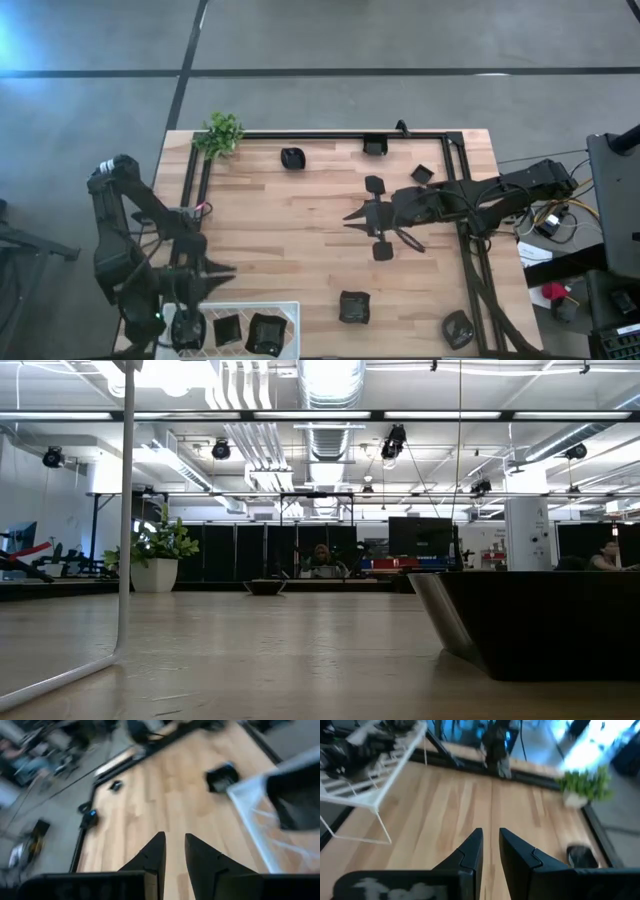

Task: Pick & Place Mini shaped plates
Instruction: Stack the black distorted square plate on top of the other black distorted square plates on the shelf

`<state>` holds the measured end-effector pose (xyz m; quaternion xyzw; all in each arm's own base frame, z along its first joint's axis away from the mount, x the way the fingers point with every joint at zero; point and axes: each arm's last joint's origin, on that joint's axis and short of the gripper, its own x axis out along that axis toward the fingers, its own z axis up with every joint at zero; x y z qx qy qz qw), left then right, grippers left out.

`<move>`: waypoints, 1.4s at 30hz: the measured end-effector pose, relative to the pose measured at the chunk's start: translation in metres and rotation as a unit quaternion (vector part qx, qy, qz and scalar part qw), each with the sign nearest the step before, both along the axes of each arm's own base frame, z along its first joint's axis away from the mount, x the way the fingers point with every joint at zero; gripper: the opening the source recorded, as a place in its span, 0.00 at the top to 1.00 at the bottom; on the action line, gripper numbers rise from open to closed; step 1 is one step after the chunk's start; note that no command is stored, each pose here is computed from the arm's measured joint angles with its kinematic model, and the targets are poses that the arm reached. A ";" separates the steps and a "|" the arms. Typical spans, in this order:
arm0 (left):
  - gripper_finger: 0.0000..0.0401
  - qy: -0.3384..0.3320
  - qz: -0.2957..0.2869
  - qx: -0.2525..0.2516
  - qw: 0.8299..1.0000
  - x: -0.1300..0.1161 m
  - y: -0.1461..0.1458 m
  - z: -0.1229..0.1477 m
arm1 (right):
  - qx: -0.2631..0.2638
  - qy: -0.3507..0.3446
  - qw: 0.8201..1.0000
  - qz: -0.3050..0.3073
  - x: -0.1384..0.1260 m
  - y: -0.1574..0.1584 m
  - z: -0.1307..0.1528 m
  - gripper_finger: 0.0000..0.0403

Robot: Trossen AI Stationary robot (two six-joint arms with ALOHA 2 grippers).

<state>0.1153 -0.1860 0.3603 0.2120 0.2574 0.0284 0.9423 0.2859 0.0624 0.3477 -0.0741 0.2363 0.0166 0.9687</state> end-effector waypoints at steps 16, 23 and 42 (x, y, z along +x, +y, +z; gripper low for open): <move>0.83 -0.067 0.165 -0.060 0.982 0.025 0.026 -0.016 | 0.077 0.175 0.980 0.049 -0.017 0.002 -0.051 0.85; 0.83 -0.063 0.192 -0.052 0.978 0.031 0.032 -0.028 | 0.079 0.219 0.971 0.060 -0.026 0.004 -0.093 0.85; 0.83 -0.061 0.193 0.000 0.979 0.036 0.039 -0.027 | 0.117 0.197 0.970 0.082 -0.035 0.026 -0.129 0.85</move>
